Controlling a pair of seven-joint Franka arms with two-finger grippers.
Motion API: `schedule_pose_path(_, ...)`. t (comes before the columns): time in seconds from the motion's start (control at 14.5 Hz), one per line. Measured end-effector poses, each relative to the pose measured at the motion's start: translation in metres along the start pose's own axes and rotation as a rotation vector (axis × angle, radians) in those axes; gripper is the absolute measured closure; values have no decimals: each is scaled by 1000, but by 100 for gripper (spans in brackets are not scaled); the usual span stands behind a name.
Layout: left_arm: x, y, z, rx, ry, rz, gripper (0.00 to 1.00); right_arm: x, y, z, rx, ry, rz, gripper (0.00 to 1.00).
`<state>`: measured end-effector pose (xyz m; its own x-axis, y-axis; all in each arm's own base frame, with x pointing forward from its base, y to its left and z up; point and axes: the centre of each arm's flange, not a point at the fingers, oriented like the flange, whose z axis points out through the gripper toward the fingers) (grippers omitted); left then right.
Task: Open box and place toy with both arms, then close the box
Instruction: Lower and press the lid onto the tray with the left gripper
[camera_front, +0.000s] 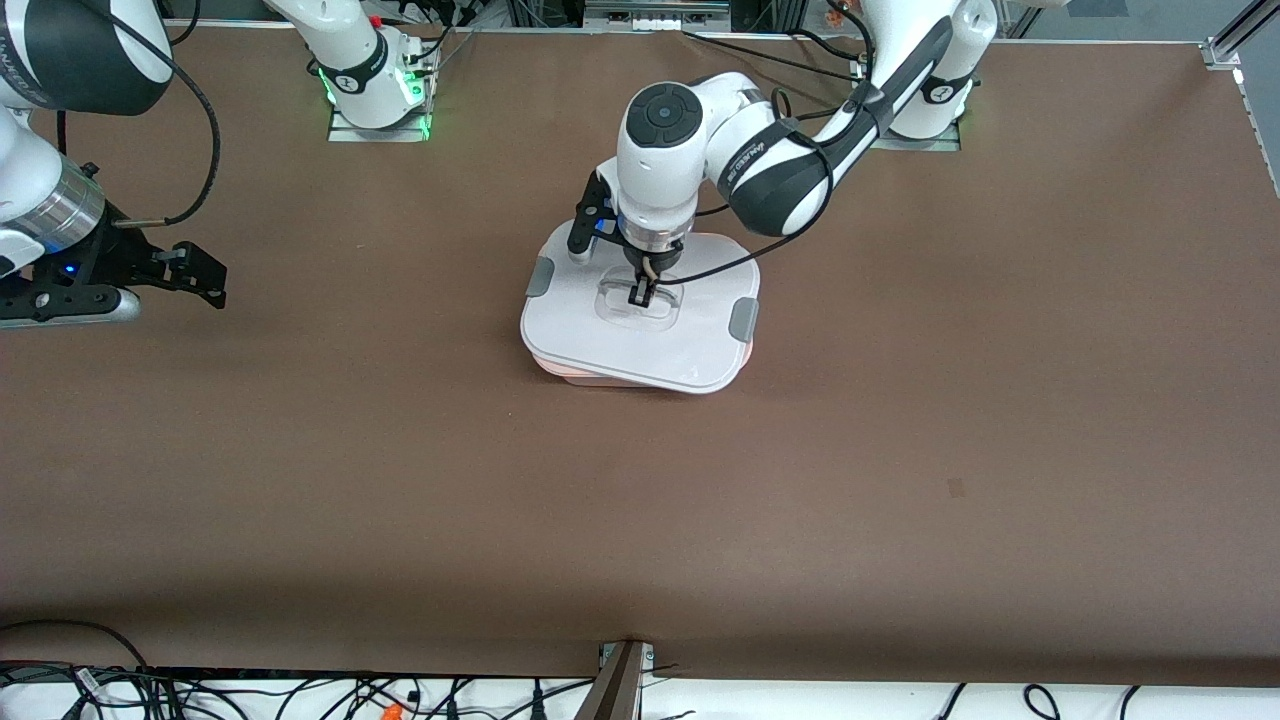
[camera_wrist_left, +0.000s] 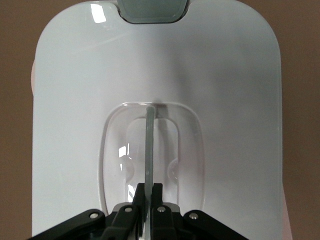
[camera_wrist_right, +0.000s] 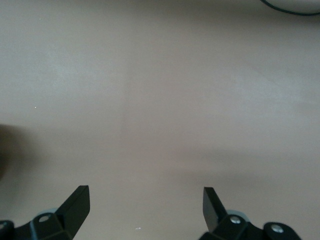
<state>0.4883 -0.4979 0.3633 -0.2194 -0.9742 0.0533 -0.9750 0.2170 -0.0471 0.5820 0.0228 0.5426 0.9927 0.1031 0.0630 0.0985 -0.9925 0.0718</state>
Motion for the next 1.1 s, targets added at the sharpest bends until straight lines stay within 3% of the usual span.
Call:
schedule_pose_path(0.41, -12, -6, 6, -4, -7, -24, 93, 0, -1, 0, 0, 0, -1, 0)
schedule_pose_path(1.1, -9, 9, 8, -60, -62, -259, 93, 0, -1, 0, 0, 0, 0, 0)
